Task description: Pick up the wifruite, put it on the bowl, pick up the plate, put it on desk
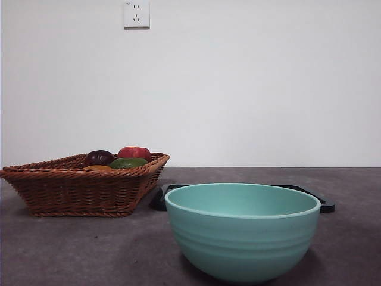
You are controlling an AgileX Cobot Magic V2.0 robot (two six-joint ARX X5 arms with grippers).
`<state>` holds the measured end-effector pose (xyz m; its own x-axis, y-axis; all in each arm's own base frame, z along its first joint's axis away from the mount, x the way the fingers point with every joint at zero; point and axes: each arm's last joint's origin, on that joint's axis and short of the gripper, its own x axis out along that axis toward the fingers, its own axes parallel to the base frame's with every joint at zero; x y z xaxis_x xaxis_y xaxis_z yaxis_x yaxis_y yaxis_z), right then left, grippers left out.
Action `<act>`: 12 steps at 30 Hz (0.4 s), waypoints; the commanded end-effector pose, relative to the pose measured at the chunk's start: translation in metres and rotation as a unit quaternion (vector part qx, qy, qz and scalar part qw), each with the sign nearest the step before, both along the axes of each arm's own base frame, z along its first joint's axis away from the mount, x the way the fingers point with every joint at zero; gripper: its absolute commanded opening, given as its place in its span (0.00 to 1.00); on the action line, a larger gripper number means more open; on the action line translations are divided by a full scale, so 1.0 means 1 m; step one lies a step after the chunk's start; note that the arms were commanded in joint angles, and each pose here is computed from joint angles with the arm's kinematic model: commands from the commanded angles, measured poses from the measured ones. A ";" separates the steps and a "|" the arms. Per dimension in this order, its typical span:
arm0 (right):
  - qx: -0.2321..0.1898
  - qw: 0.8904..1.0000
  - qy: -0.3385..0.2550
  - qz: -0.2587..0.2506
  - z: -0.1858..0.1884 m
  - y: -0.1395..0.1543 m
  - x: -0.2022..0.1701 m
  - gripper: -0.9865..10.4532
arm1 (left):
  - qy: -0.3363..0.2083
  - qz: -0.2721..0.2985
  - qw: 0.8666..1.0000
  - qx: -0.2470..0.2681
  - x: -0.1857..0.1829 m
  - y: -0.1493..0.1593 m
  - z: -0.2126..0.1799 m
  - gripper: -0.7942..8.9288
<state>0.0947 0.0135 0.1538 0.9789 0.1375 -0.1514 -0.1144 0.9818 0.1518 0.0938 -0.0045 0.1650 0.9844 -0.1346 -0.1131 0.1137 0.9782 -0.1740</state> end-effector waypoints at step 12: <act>0.136 0.987 -0.007 0.086 0.080 0.012 -0.010 0.10 | 0.001 -0.026 0.997 -0.067 -0.019 -0.004 0.078 0.10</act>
